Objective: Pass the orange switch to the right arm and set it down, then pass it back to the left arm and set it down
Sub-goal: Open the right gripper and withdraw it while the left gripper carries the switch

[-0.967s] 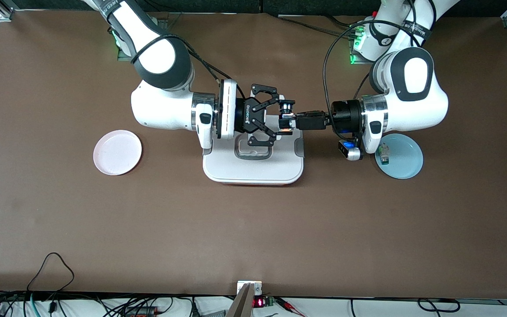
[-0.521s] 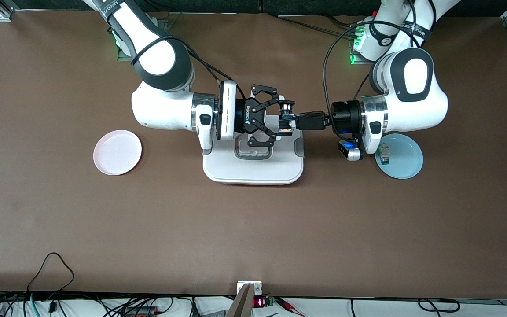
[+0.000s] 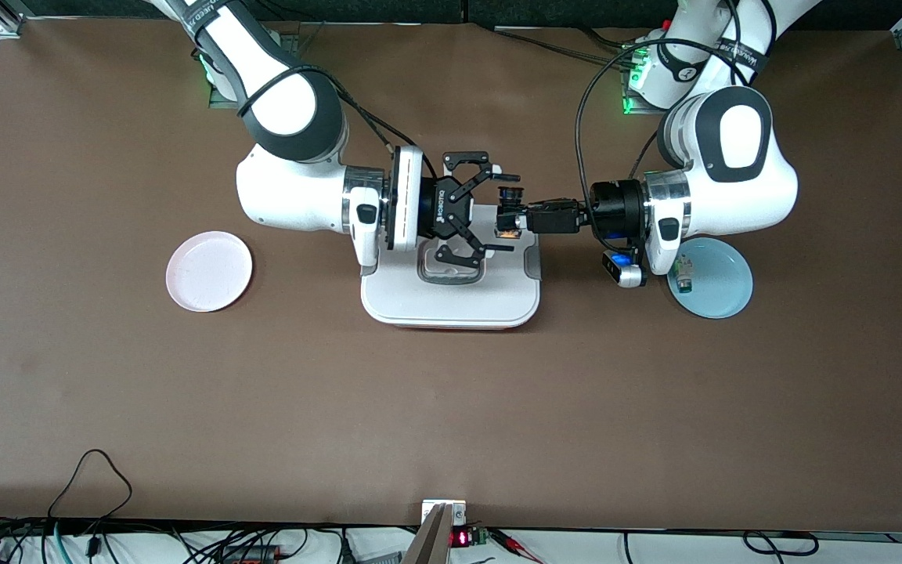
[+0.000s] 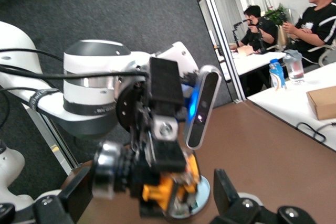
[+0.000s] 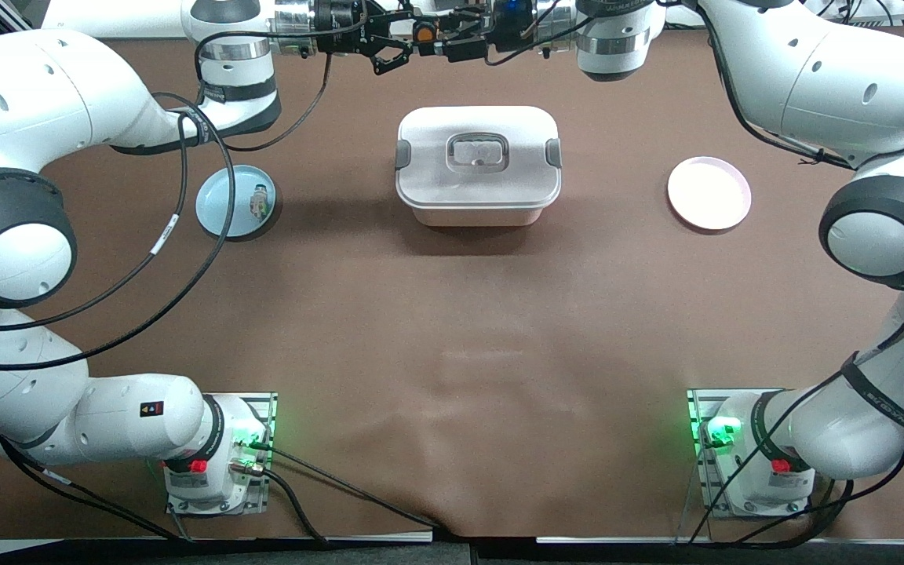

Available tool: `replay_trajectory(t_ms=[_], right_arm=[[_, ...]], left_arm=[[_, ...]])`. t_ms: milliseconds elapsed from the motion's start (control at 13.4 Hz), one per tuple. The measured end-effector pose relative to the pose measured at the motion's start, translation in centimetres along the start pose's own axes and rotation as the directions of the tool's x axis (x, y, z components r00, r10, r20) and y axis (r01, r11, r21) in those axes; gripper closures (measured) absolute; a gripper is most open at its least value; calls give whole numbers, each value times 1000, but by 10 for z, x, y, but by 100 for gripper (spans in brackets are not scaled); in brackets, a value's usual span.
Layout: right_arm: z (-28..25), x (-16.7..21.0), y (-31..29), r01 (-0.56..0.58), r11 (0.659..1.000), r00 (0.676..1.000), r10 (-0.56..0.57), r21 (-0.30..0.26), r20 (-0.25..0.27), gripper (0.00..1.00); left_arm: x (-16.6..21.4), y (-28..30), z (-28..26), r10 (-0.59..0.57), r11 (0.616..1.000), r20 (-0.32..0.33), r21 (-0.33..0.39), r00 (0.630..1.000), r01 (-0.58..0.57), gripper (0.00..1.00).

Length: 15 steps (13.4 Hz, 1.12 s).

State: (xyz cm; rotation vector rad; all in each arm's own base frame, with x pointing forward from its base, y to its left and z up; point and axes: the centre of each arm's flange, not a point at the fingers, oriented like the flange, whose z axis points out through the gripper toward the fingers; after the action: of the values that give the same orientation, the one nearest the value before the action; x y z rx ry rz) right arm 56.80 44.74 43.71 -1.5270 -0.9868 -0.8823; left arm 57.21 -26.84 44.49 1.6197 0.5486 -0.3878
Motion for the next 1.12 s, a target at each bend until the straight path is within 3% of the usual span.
replay_trajectory(t_ms=[149, 372, 595, 744, 818, 893, 1042, 1116], right_arm=[[-15, -8, 5, -9, 1000, 1000, 10, -26, 18, 0], [-57, -24, 26, -35, 994, 998, 39, -104, 41, 0], [-86, -59, 33, -88, 985, 992, 101, -151, 81, 0], [-102, -87, 32, -124, 976, 983, 145, -177, 115, 0], [-115, -100, 34, -132, 972, 978, 161, -196, 137, 0], [-131, -110, 39, -133, 967, 971, 171, -217, 165, 0], [-161, -116, 52, -154, 953, 951, 215, -262, 220, 0], [-171, -114, 55, -182, 941, 934, 256, -286, 248, 0]], left_arm=[[2, -1, -1, 0, 1000, -11, 4, 1000, 0, 66], [1, -5, 0, 44, 996, 4, 81, 999, -44, 66], [-5, -8, -7, 129, 958, 106, 245, 986, -151, 66], [-3, -10, -28, 193, 917, 185, 315, 964, -244, 66], [-1, -14, -41, 233, 883, 235, 356, 944, -306, 66], [2, -21, -55, 281, 815, 302, 426, 911, -393, 66], [5, -26, -76, 346, 622, 476, 529, 809, -578, 66], [8, -27, -84, 365, 521, 559, 539, 744, -661, 66]])
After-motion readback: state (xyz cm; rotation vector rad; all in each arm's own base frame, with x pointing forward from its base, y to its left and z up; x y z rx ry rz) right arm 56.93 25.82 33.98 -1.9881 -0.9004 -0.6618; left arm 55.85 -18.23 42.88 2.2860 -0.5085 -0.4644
